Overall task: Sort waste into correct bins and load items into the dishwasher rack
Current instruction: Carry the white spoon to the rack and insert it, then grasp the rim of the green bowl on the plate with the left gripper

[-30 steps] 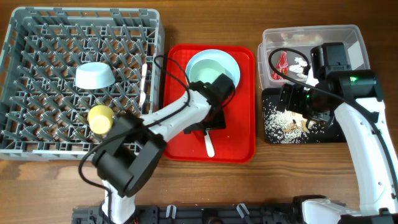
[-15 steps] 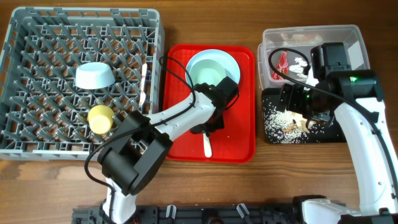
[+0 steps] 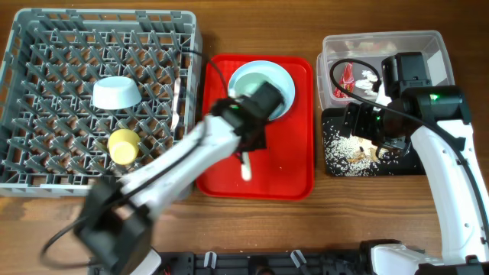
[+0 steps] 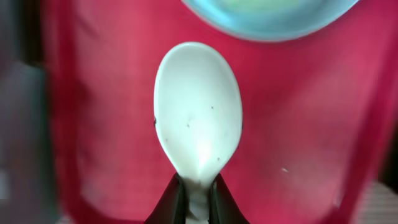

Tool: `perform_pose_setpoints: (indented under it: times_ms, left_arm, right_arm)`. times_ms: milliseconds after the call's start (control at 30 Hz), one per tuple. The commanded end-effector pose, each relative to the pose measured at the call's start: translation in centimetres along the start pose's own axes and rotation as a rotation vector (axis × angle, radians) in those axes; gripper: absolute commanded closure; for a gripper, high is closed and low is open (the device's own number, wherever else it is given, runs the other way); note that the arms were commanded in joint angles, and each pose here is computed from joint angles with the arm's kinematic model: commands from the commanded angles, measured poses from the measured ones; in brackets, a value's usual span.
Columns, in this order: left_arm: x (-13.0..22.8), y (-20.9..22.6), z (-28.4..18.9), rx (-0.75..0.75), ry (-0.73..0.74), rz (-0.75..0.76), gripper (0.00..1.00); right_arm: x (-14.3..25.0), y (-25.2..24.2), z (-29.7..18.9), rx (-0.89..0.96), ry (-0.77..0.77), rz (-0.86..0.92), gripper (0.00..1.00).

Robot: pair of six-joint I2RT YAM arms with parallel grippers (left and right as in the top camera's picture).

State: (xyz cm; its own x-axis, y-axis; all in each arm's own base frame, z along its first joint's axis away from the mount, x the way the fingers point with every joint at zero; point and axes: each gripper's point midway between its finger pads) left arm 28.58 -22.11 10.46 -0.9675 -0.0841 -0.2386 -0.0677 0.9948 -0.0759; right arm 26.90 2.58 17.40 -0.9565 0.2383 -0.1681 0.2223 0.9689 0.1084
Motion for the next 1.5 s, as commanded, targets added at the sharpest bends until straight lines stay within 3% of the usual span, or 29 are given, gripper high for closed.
perform_pose_setpoints:
  times_ms: [0, 100, 300, 567, 600, 667, 800, 867, 1033, 1167, 1233, 1467]
  left_arm:
    - [-4.7, 4.8, -5.1, 0.007, -0.141, 0.031, 0.96]
    - [-7.4, 9.3, -6.5, -0.029, -0.192, 0.078, 0.96]
    - [-10.7, 16.1, -5.4, -0.094, -0.210, -0.073, 0.96]
    - [-12.2, 16.1, -1.3, -0.054, -0.156, -0.009, 0.96]
    - [-12.2, 16.1, -0.8, -0.056, -0.145, -0.009, 0.87]
    - [-12.1, 16.1, -0.4, -0.055, -0.136, -0.008, 0.82]
    - [-12.0, 16.1, -0.4, -0.056, -0.132, -0.009, 0.52]
    - [-11.7, 15.9, -0.5, -0.046, -0.121, -0.008, 0.50]
    - [-10.9, 11.4, -3.0, 0.164, -0.132, 0.038, 0.43]
    - [-9.7, 3.8, -5.6, 0.377, -0.178, 0.189, 0.37]
    - [-9.3, 0.4, -5.2, 0.359, -0.223, 0.291, 0.27]
    - [-10.3, -6.8, -1.7, 0.278, -0.386, 0.426, 0.25]
  right_arm:
    - [-0.1, -0.2, -0.2, 0.009, -0.010, 0.005, 0.08]
    - [-0.1, -0.2, -0.2, 0.009, -0.010, 0.005, 0.08]
    - [-0.1, -0.2, -0.2, 0.008, -0.010, 0.006, 0.08]
    - [0.0, -0.2, -0.2, 0.009, -0.010, 0.005, 0.08]
    - [0.0, -0.2, -0.2, 0.009, -0.010, 0.005, 0.08]
    - [0.0, -0.2, -0.2, 0.009, -0.010, 0.006, 0.08]
    - [0.0, -0.2, -0.2, 0.009, -0.010, 0.005, 0.08]
    - [0.0, -0.2, -0.2, 0.009, -0.009, 0.006, 0.08]
    - [0.0, -0.2, -0.2, 0.010, -0.007, 0.005, 0.08]
    - [-0.1, -0.2, -0.2, 0.008, -0.011, 0.006, 0.08]
    - [-0.1, -0.2, -0.2, 0.008, -0.011, 0.006, 0.08]
    - [-0.1, -0.2, -0.2, 0.008, -0.011, 0.006, 0.08]
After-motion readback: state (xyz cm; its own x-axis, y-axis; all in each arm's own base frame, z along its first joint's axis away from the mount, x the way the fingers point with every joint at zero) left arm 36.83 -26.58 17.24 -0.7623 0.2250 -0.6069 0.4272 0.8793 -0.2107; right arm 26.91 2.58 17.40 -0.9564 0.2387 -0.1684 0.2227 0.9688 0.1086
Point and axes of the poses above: each gripper's point midway between its finger pads, its own z axis out along the fingers, its own y axis along the line the jaws close on, x = y × z, and after that the axes turned 2 degrees about -z, right-handed
